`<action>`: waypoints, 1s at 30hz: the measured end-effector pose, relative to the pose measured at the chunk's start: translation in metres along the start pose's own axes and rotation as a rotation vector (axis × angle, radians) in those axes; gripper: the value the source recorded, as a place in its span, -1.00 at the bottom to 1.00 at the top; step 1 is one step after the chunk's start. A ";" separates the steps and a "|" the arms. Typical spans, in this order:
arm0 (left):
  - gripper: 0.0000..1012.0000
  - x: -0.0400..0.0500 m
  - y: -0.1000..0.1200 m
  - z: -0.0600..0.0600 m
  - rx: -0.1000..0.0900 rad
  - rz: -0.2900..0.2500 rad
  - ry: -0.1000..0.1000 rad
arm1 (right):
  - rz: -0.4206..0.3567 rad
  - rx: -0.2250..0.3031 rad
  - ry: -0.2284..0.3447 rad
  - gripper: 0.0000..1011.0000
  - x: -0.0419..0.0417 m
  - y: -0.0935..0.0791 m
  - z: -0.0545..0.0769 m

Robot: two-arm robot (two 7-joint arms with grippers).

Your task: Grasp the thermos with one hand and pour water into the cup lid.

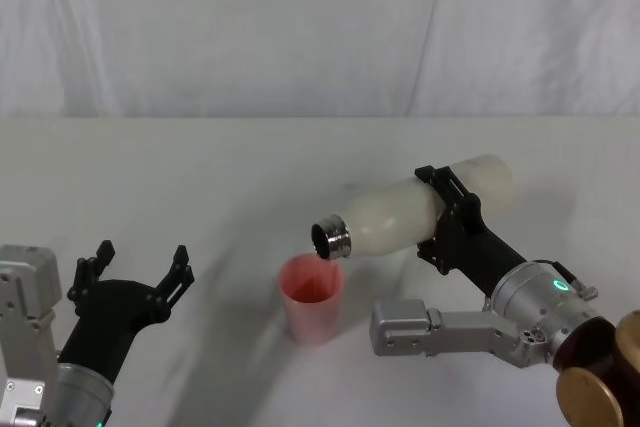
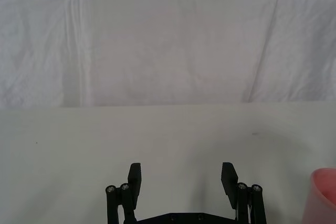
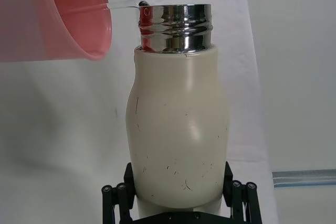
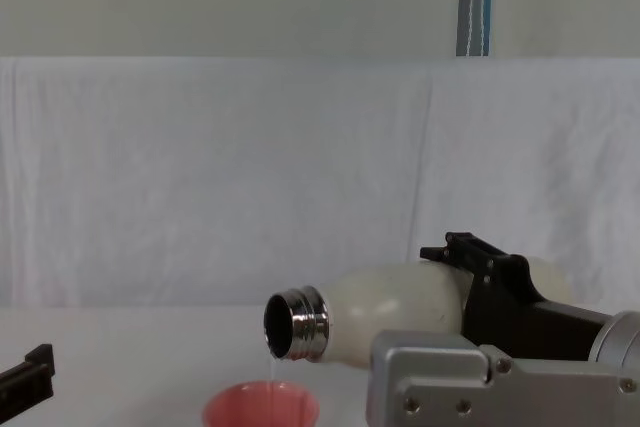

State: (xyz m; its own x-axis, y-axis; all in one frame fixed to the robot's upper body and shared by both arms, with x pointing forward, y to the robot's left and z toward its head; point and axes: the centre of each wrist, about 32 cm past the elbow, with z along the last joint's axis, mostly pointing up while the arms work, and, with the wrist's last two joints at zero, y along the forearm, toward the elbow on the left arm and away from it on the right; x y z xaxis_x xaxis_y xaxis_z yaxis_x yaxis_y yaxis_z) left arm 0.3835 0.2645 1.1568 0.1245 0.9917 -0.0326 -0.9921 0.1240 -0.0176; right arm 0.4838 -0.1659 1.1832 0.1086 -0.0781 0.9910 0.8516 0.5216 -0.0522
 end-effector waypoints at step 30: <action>0.98 0.0000 0.000 0.000 0.000 0.000 0.000 | 0.001 -0.002 -0.007 0.88 -0.0001 0.000 -0.001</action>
State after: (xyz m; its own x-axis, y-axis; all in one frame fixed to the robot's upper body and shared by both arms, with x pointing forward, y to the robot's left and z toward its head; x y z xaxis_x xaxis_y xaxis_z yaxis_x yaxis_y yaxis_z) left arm 0.3835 0.2645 1.1568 0.1245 0.9917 -0.0326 -0.9921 0.1240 -0.0176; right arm 0.4838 -0.1668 1.1830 0.1056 -0.0720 0.9918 0.8523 0.5203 -0.0530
